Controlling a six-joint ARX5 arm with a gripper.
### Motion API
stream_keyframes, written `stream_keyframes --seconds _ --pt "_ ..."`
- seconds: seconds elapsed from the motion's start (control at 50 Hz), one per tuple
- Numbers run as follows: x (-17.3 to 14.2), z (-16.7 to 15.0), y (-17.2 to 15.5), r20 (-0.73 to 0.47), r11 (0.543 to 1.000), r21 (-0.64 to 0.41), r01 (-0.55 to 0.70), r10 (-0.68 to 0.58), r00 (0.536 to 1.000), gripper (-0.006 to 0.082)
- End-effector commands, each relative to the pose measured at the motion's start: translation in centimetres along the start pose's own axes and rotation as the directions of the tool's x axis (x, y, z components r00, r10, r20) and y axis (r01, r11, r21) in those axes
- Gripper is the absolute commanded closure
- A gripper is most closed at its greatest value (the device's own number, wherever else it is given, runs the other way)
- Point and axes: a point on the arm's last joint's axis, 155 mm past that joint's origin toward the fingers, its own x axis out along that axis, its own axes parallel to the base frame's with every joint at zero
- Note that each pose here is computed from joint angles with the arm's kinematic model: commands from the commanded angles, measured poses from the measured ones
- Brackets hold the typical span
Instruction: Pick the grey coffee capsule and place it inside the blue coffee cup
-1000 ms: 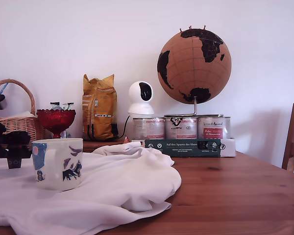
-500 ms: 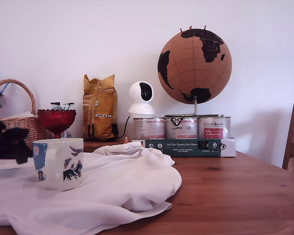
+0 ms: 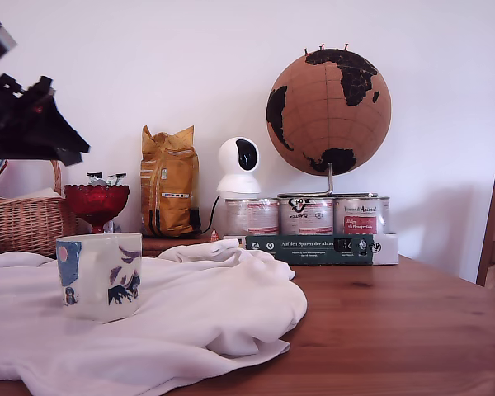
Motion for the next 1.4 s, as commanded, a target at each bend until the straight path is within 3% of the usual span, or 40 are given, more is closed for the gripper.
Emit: stream_keyframes --seconds 0.0,0.12,0.36,0.88,1.16,1.38 --pt "1.0 -2.0 -1.5 -0.054 0.999 -0.005 0.036 -0.037 0.998 0.0601" --pt "1.9 -4.4 -4.2 -0.150 0.997 0.019 0.081 -0.077 0.986 0.0601" --pt "2.4 -8.8 -6.2 -0.320 0.995 0.079 0.069 -0.040 0.947 0.0600" --pt "0.9 -13.0 -5.5 -0.487 0.998 0.057 -0.015 0.041 0.873 0.0593" --pt "0.9 -13.2 -5.6 -0.495 0.997 0.069 -0.023 0.054 0.867 0.0304" --pt "0.8 -12.1 -6.9 -0.525 0.998 0.068 0.000 0.036 0.850 0.0281"
